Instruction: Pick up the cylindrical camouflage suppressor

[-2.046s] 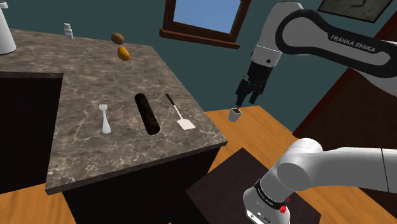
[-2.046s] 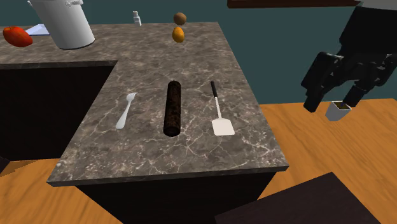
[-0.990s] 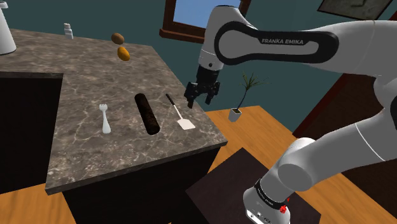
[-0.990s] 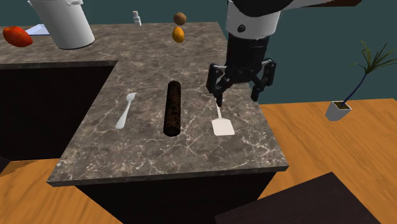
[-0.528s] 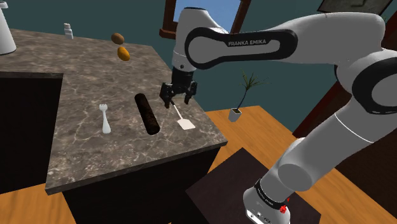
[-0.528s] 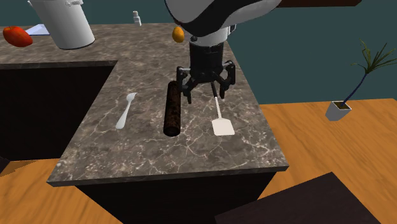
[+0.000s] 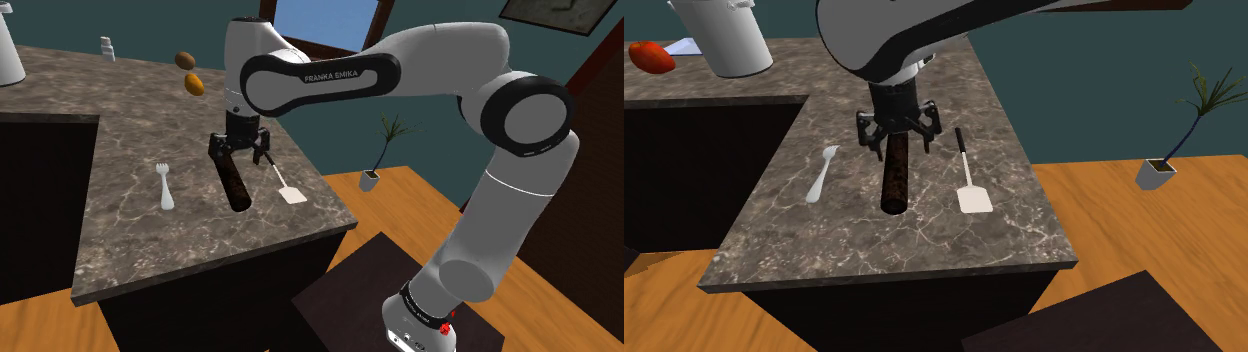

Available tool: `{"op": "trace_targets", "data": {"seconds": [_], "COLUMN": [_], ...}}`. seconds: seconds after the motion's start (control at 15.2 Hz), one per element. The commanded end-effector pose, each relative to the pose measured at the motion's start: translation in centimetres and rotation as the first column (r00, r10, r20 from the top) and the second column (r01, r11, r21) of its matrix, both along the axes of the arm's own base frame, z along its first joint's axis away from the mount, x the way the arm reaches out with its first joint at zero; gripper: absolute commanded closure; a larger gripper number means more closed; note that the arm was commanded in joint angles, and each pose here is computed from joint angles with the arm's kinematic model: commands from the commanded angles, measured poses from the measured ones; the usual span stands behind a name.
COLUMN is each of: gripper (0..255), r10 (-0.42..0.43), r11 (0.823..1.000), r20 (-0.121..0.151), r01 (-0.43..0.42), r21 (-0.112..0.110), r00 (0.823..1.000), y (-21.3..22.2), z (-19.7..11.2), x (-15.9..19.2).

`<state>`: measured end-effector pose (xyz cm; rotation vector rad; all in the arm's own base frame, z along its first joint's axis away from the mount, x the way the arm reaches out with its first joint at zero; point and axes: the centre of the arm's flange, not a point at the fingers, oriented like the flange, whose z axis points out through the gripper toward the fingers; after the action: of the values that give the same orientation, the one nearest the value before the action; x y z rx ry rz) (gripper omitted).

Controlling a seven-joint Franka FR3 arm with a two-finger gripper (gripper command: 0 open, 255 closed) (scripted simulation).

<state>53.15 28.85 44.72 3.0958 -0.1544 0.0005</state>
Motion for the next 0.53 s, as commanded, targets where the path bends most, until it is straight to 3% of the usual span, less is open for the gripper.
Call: {"op": "trace_targets", "data": {"seconds": [0.0, 0.46], "gripper": [0, 0], "r10": [-0.002, -0.002], "r11": [1.0, 1.0], "r20": [0.007, 0.007], "r01": [0.002, 0.002], "r21": [-0.007, -0.007], "r00": [1.0, 1.0], "y": [1.6, 1.6], "z": [-0.7, -4.4], "x": [1.7, 1.7]}}
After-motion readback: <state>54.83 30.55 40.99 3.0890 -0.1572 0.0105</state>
